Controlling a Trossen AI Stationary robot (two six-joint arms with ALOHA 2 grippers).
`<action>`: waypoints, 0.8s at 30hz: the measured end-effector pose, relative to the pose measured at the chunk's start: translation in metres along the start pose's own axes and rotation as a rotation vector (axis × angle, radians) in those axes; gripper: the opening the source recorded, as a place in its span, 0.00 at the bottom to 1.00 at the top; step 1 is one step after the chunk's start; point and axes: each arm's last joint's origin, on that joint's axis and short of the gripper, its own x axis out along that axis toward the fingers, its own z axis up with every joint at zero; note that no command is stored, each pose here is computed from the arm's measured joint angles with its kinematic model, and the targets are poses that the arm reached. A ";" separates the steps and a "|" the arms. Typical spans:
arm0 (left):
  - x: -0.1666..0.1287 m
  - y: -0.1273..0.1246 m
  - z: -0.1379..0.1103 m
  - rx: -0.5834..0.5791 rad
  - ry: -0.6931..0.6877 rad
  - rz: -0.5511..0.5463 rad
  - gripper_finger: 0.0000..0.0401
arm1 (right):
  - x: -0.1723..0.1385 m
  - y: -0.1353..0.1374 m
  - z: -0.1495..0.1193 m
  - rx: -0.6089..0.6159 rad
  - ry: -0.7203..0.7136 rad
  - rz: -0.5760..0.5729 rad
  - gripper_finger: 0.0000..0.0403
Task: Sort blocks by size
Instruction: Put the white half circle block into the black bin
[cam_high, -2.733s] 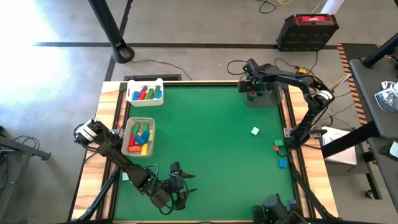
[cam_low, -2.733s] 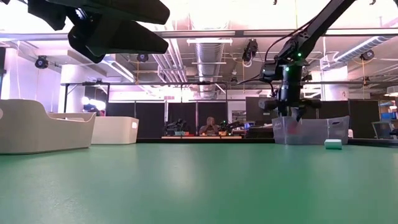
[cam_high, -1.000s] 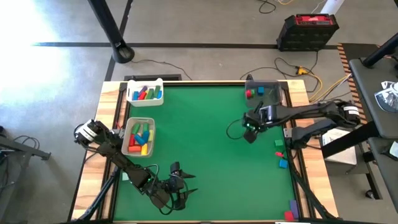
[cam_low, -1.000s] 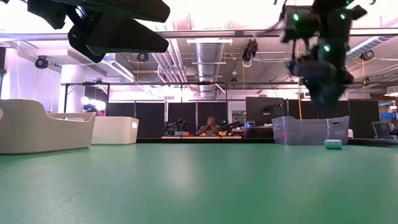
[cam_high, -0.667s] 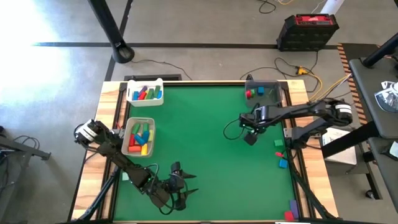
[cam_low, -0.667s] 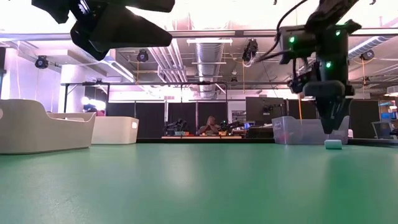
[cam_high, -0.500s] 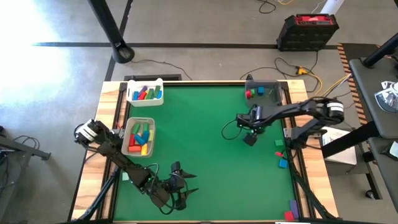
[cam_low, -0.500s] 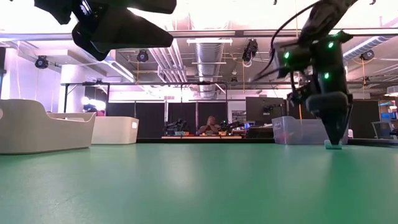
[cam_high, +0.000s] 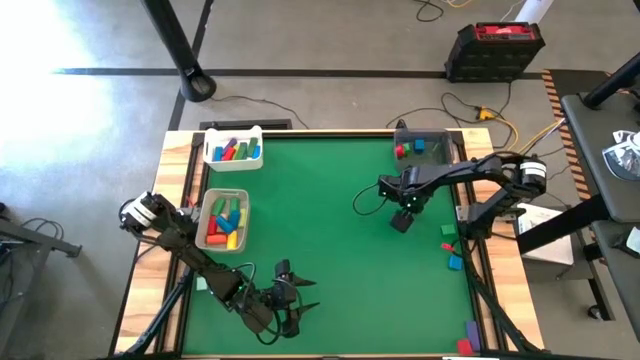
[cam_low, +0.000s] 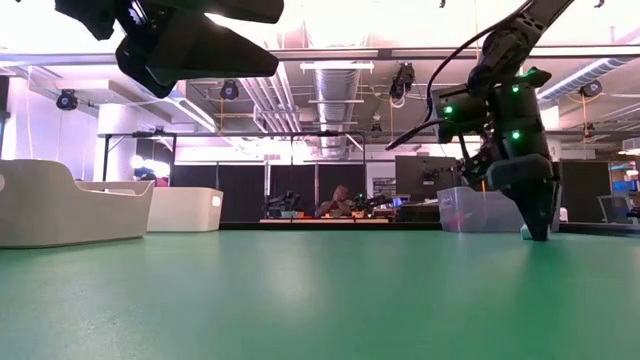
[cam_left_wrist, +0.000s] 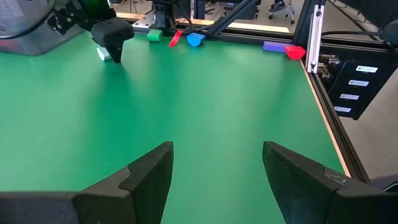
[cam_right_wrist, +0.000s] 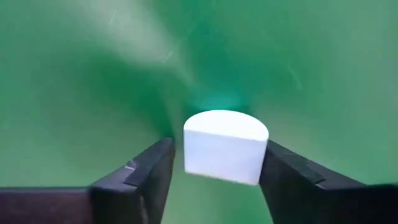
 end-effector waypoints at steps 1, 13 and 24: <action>0.000 0.000 0.000 0.000 0.000 0.000 0.58 | -0.001 -0.001 0.000 0.000 -0.006 0.003 0.54; 0.000 0.000 0.000 0.000 0.000 0.000 0.58 | -0.021 -0.003 0.004 0.035 -0.129 -0.002 0.36; 0.000 0.000 0.000 0.003 0.000 0.000 0.58 | -0.132 -0.028 0.008 0.157 -0.442 -0.118 0.37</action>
